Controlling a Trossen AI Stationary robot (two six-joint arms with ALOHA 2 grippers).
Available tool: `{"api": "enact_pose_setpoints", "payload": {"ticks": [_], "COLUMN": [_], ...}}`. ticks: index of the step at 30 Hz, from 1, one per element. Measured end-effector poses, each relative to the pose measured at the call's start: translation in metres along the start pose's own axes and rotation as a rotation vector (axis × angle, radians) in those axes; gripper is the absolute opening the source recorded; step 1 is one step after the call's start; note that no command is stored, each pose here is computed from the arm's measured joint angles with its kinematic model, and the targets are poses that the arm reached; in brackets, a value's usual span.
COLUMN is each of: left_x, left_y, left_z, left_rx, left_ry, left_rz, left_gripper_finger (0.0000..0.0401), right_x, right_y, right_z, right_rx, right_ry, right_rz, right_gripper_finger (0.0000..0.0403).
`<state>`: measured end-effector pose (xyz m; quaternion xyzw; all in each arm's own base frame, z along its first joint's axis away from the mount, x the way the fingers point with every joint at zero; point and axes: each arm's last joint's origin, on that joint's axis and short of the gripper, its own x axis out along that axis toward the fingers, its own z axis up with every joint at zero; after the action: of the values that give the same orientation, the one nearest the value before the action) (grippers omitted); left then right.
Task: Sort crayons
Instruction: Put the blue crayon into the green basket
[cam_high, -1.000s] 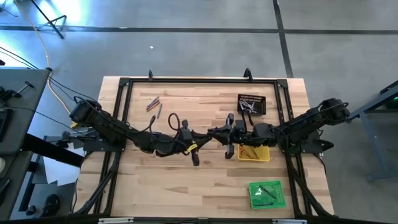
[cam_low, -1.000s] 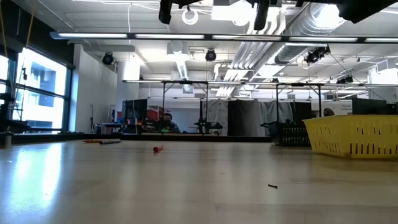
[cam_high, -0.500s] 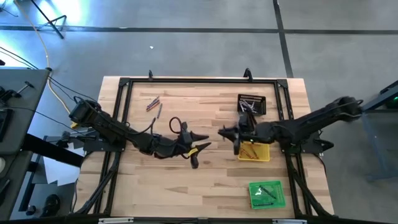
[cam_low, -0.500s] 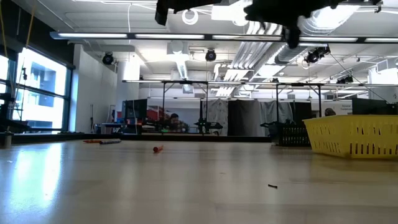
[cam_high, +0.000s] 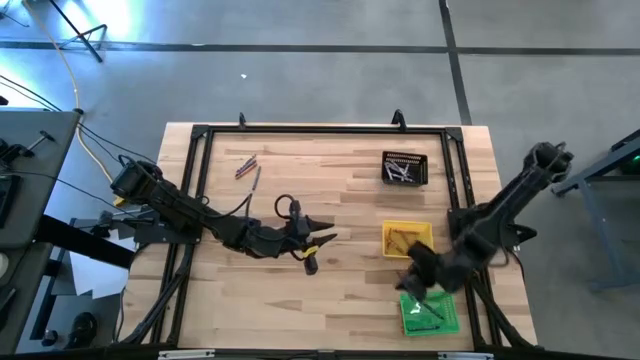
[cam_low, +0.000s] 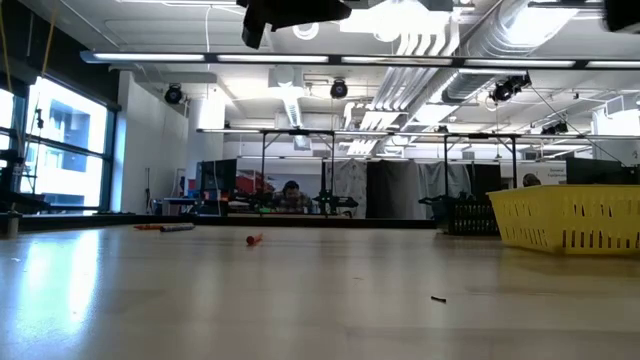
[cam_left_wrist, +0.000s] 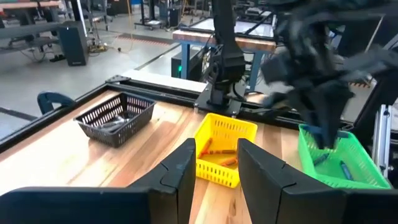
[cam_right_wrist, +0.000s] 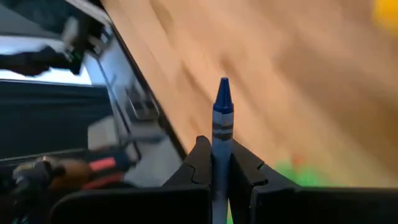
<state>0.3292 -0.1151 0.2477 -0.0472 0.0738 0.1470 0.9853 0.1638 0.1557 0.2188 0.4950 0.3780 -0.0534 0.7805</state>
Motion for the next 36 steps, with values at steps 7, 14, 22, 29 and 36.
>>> {"api": "enact_pose_setpoints", "payload": {"ticks": [7,14,22,29,36], "left_x": [0.0,0.0,0.0,0.0,0.0], "left_y": [0.001,0.002,0.002,0.002,0.002], "left_z": [-0.001,-0.001,-0.001,-0.002,-0.004], "left_rx": [-0.001,-0.002,-0.018,-0.012,0.006], "left_ry": [0.006,-0.002,-0.002,0.005,0.025], "left_rz": [0.017,0.054,0.052,0.053,0.058], "left_gripper_finger": [0.0104,0.0104,0.0104,0.0104,0.0104], "right_x": [0.009,0.021,0.025,0.025,0.022], "right_y": [-0.012,-0.028,-0.03,-0.027,-0.026], "right_z": [-0.053,-0.074,-0.076,-0.076,-0.077], "right_rx": [0.19,0.233,0.235,0.193,0.201], "right_ry": [0.178,0.324,0.355,0.372,0.443], "right_rz": [-0.113,-0.301,-0.318,-0.28,-0.293], "right_gripper_finger": [0.0003,0.0003,0.003,0.0067,0.0086]}}
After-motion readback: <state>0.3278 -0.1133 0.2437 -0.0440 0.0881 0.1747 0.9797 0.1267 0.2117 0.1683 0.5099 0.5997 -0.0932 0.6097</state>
